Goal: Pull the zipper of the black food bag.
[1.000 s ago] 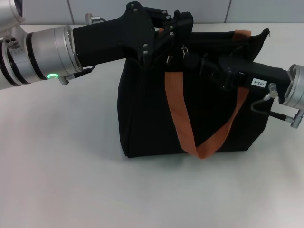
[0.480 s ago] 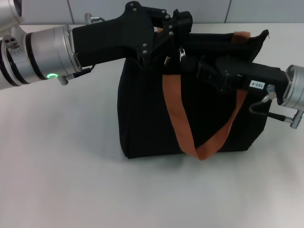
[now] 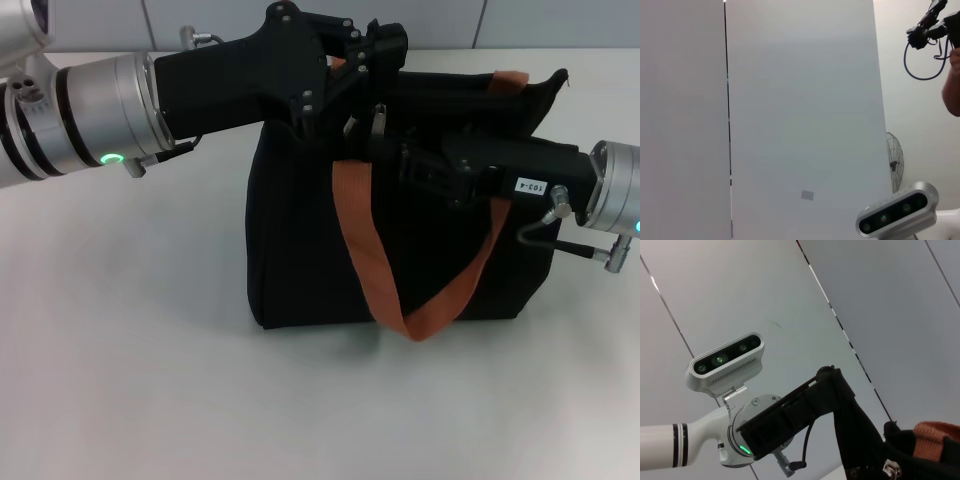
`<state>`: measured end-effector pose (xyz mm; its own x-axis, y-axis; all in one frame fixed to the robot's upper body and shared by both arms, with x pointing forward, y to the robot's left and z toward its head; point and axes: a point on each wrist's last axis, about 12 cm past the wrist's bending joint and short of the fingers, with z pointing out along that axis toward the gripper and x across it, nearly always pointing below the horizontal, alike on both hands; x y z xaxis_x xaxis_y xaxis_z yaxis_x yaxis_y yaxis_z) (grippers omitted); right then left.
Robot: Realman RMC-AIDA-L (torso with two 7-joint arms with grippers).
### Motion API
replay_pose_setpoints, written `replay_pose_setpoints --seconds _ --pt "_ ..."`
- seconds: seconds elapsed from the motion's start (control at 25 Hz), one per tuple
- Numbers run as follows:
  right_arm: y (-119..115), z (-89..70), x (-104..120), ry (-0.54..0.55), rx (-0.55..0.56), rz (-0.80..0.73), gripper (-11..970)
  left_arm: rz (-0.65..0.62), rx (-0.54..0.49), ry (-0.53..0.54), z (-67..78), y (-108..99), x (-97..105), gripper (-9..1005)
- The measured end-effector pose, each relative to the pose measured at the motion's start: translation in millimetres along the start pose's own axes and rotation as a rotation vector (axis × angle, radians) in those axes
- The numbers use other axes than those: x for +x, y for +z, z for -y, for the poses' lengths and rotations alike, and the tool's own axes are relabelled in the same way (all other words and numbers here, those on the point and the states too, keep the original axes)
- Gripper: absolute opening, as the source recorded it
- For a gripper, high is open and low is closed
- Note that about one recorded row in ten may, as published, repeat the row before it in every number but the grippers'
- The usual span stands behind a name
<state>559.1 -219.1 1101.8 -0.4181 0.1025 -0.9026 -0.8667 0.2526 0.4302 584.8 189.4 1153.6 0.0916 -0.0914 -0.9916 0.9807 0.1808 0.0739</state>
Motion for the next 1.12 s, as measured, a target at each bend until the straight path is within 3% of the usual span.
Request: replay_pose_setpoints --seconds 0.76,0.96,1.12 --pt "14 5.0 -6 0.030 0.009 -0.034 172 0.013 0.016 0.002 1.3 2 -1 58" --pt "13 4.2 -4 0.033 0.006 -0.039 148 0.014 0.016 -0.002 2.0 1 -1 59" --pt "10 3.6 -3 0.044 0.008 -0.031 27 0.021 0.018 -0.004 2.8 0 -1 60"
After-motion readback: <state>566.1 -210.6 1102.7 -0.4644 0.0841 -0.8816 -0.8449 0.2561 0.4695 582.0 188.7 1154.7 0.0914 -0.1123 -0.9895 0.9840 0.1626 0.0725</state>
